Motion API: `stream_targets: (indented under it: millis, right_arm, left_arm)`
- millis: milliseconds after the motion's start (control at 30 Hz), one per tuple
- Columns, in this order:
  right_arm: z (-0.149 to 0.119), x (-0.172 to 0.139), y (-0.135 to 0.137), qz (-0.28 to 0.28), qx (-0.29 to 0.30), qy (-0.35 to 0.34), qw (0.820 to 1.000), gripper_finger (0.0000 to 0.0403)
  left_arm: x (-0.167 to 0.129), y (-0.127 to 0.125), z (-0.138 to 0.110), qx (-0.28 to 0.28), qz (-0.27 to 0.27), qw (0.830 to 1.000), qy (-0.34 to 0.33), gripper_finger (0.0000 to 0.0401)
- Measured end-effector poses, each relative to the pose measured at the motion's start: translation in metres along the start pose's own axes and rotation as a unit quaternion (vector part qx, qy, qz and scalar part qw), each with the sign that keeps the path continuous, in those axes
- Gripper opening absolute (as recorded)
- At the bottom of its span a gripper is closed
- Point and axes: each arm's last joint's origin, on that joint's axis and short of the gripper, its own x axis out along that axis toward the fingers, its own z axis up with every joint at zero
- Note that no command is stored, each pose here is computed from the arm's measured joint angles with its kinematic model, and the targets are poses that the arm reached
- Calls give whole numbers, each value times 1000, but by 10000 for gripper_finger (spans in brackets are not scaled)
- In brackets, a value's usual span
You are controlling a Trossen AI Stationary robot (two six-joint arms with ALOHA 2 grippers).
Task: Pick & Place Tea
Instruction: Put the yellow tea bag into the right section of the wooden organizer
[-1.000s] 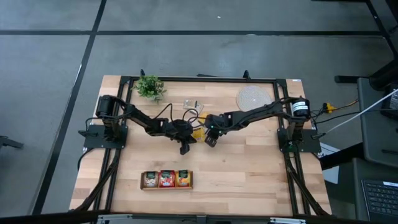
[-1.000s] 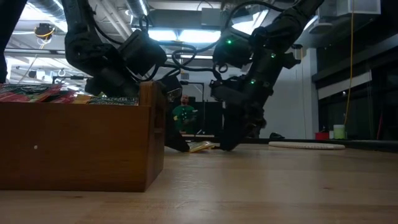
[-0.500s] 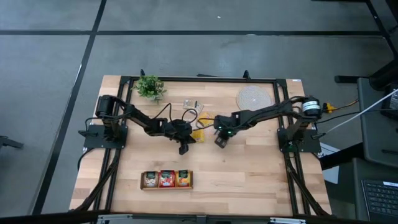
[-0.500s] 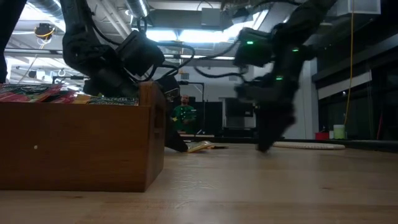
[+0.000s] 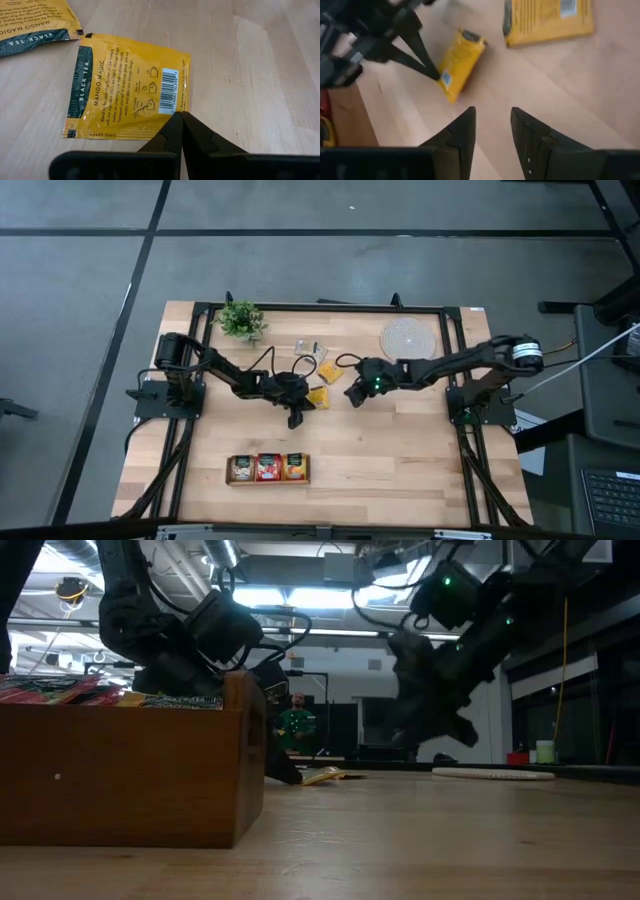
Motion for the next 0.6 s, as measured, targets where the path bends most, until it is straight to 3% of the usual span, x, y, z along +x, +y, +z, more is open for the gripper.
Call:
stream_targets:
  millis: [267, 600]
  right_arm:
    - [0, 29, -2, 25, 12, 35, 999, 136]
    - [2, 60, 0, 55, 30, 35, 997, 216]
  left_arm:
    - [0, 0, 0, 5, 2, 1000, -2, 3]
    - [0, 0, 0, 18, 2, 1000, -4, 2]
